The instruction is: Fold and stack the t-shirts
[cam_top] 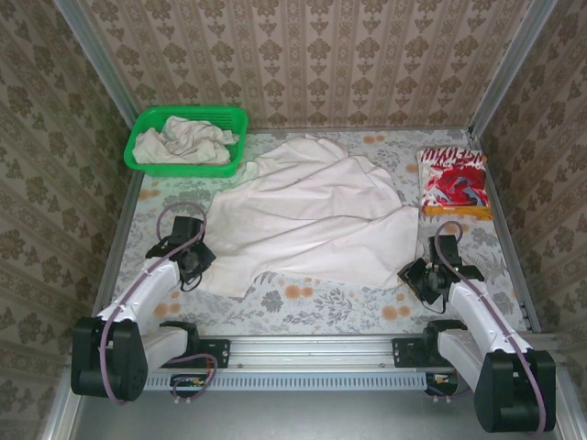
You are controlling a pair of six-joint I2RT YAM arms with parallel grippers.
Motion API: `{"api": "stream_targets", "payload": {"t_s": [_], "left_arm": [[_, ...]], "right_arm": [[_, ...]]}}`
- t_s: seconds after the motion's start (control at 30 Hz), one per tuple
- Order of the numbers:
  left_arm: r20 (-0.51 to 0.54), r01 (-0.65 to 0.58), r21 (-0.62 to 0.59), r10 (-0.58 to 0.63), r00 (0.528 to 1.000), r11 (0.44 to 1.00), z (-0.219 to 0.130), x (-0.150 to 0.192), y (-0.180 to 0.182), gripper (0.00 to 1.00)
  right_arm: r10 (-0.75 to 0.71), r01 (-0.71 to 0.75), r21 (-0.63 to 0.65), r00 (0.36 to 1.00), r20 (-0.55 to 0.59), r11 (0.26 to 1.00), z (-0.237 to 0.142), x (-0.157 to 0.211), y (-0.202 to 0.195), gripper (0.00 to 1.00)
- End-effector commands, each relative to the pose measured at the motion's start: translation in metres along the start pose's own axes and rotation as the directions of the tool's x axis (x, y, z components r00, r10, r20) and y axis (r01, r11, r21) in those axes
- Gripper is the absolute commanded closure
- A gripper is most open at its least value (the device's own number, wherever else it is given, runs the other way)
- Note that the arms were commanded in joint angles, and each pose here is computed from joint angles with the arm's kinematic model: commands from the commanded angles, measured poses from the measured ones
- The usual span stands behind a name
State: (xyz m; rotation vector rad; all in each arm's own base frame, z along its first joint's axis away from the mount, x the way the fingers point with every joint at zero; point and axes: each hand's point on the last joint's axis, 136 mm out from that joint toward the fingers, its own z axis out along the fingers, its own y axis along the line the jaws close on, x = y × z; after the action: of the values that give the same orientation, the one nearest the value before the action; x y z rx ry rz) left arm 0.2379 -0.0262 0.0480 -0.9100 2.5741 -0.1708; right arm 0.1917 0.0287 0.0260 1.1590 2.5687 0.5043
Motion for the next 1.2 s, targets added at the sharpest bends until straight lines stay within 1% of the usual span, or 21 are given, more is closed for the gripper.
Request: {"api": "stream_targets", "payload": {"t_s": [0.0,0.07,0.2,0.23,0.33,0.43,0.57,0.63,0.7,0.77,0.87,1.03,1.17], "left_arm": [[-0.010,-0.012,-0.009,0.012,1.000,1.000,0.003,0.002,0.004,1.00],[-0.010,-0.012,-0.010,0.012,1.000,1.000,0.004,0.002,0.004,1.00],[-0.018,-0.011,-0.006,0.011,1.000,1.000,0.006,0.005,0.004,1.00],[-0.023,-0.014,-0.005,0.014,1.000,1.000,0.007,0.006,0.004,1.00],[-0.036,-0.025,-0.008,0.025,0.999,1.000,0.009,0.008,0.005,1.00],[-0.042,-0.032,-0.004,0.032,0.999,0.999,0.009,0.008,0.003,1.00],[-0.032,-0.032,-0.001,0.032,0.999,0.999,0.008,0.006,0.002,1.00],[-0.032,-0.028,-0.002,0.028,0.999,1.000,0.009,0.006,0.003,1.00],[-0.035,-0.026,-0.001,0.026,0.999,1.000,0.010,0.007,0.003,1.00],[-0.039,-0.020,0.000,0.020,0.999,1.000,0.011,0.008,0.003,1.00],[-0.041,-0.022,-0.001,0.022,0.999,1.000,0.011,0.009,0.004,1.00],[-0.036,-0.020,-0.006,0.019,0.999,1.000,0.012,0.009,0.006,1.00],[-0.041,-0.018,-0.007,0.018,0.999,1.000,0.013,0.011,0.006,1.00]], "right_arm": [[0.000,0.000,-0.083,1.000,0.000,0.997,-0.004,0.003,0.013,0.59],[0.003,-0.002,-0.106,1.000,0.011,0.994,-0.008,0.005,0.014,0.54],[0.045,-0.041,-0.117,0.999,0.027,0.992,-0.011,0.010,0.006,0.39],[0.051,-0.048,-0.123,0.998,0.022,0.991,-0.009,0.012,0.005,0.37],[0.075,-0.076,-0.134,0.997,-0.012,0.988,-0.001,0.018,0.003,0.33],[0.077,-0.080,-0.122,0.997,-0.031,0.989,-0.001,0.021,0.001,0.32],[0.020,-0.018,-0.063,0.999,0.038,0.998,-0.020,0.010,-0.001,0.34],[-0.002,0.003,-0.035,0.999,0.045,0.999,-0.025,0.007,-0.002,0.36],[-0.021,0.021,0.011,0.999,0.032,1.000,-0.027,0.007,-0.006,0.44],[-0.052,0.051,0.076,0.999,0.016,0.996,-0.027,0.004,-0.012,0.48],[-0.083,0.085,0.134,0.996,-0.016,0.987,-0.026,0.003,-0.014,0.53],[-0.131,0.138,0.190,0.990,-0.045,0.972,-0.016,0.006,-0.018,0.58],[-0.156,0.167,0.213,0.985,-0.068,0.963,-0.010,0.007,-0.015,0.58]]}}
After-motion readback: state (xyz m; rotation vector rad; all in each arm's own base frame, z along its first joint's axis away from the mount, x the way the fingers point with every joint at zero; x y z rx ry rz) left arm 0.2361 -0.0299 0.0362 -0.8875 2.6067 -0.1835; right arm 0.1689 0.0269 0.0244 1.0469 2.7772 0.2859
